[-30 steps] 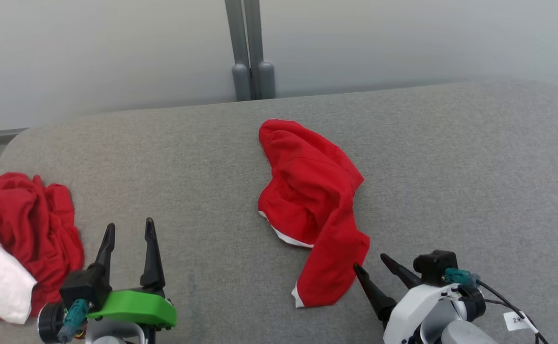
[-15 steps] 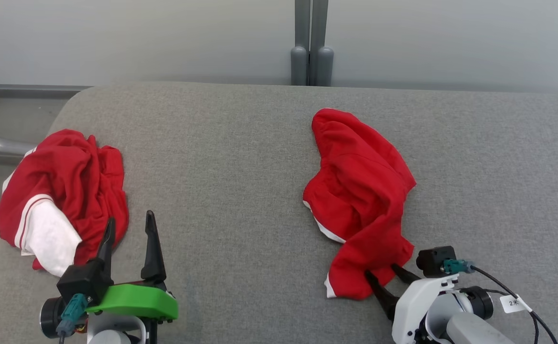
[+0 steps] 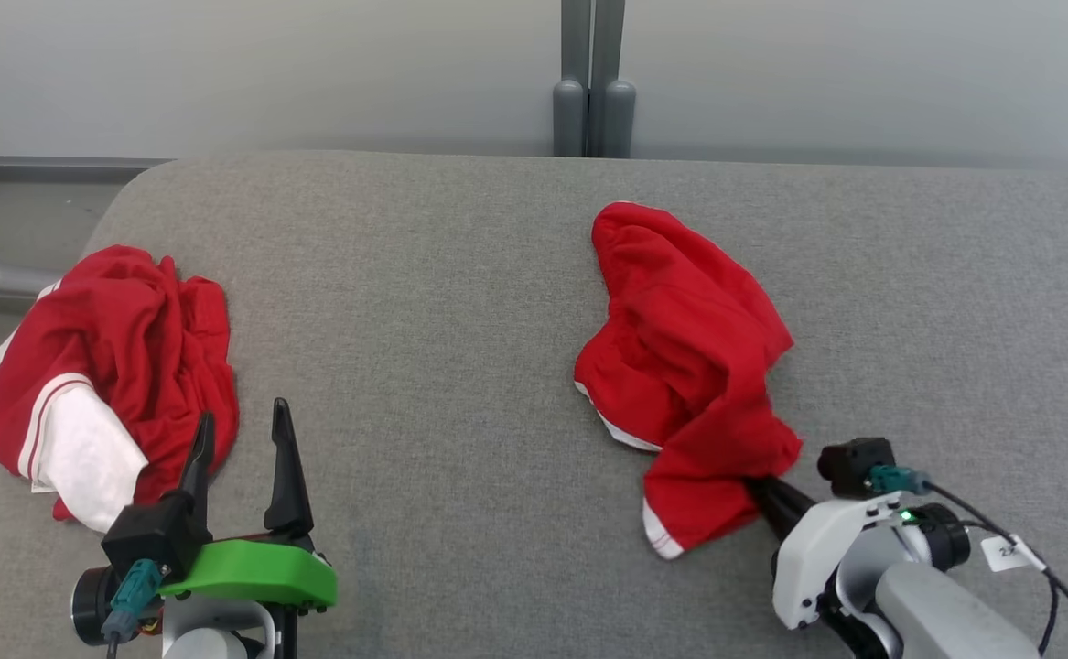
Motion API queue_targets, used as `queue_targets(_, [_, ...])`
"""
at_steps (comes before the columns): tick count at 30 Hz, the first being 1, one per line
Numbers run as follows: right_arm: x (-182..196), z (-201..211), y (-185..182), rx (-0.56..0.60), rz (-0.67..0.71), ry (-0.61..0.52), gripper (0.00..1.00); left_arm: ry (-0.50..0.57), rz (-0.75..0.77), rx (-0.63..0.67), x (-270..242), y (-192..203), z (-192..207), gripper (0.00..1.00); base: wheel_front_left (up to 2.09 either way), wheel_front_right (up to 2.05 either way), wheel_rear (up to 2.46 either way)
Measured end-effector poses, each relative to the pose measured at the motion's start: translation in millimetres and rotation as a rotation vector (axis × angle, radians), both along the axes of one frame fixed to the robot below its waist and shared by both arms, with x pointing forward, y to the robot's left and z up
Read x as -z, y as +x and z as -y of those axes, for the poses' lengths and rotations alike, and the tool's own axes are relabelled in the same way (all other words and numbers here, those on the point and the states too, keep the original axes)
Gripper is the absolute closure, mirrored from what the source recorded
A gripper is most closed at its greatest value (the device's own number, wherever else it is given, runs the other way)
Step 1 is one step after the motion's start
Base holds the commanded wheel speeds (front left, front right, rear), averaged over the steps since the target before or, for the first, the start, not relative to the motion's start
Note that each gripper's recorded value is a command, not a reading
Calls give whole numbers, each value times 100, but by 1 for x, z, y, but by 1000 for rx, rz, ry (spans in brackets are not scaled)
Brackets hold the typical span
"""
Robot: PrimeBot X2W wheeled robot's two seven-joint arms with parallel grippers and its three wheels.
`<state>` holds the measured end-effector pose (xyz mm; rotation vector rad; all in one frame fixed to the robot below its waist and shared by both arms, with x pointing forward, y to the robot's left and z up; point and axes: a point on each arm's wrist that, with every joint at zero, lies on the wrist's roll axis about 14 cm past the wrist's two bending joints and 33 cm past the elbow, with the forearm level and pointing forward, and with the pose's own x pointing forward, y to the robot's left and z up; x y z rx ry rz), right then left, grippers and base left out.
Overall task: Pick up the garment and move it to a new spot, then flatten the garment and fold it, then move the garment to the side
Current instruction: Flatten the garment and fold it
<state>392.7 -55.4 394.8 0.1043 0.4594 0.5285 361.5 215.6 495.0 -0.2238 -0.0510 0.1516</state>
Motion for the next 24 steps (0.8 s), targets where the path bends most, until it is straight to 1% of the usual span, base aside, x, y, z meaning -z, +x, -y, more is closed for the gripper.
queue_targets(3, [-15, 27, 17, 32, 62, -44, 100, -2, 3, 18, -1, 4, 6, 0, 0, 0, 0])
queue_targets(5, [-22, 43, 25, 52, 78, -66, 100, -3, 1, 31, 0, 7, 10, 0, 0, 0, 0])
queue_targets(11, [-33, 88, 49, 86, 75, -149, 100, -1, -8, 60, 4, 21, 19, 0, 0, 0, 0])
queue_targets(15, [-34, 119, 65, 121, 44, -193, 100, 8, -17, 73, 7, 32, 21, 0, 0, 0, 0])
queue_targets(20, [-22, 135, 78, 150, -25, -204, 100, 18, -40, 79, 15, 40, 21, 0, 0, 0, 0])
queue_targets(23, [-18, 136, 83, 169, -46, -183, 100, 29, -49, 75, 18, 40, 18, 0, 0, 0, 0])
queue_targets(24, [-18, 137, 84, 175, -46, -177, 98, 31, -50, 75, 19, 40, 18, 0, 0, 0, 0])
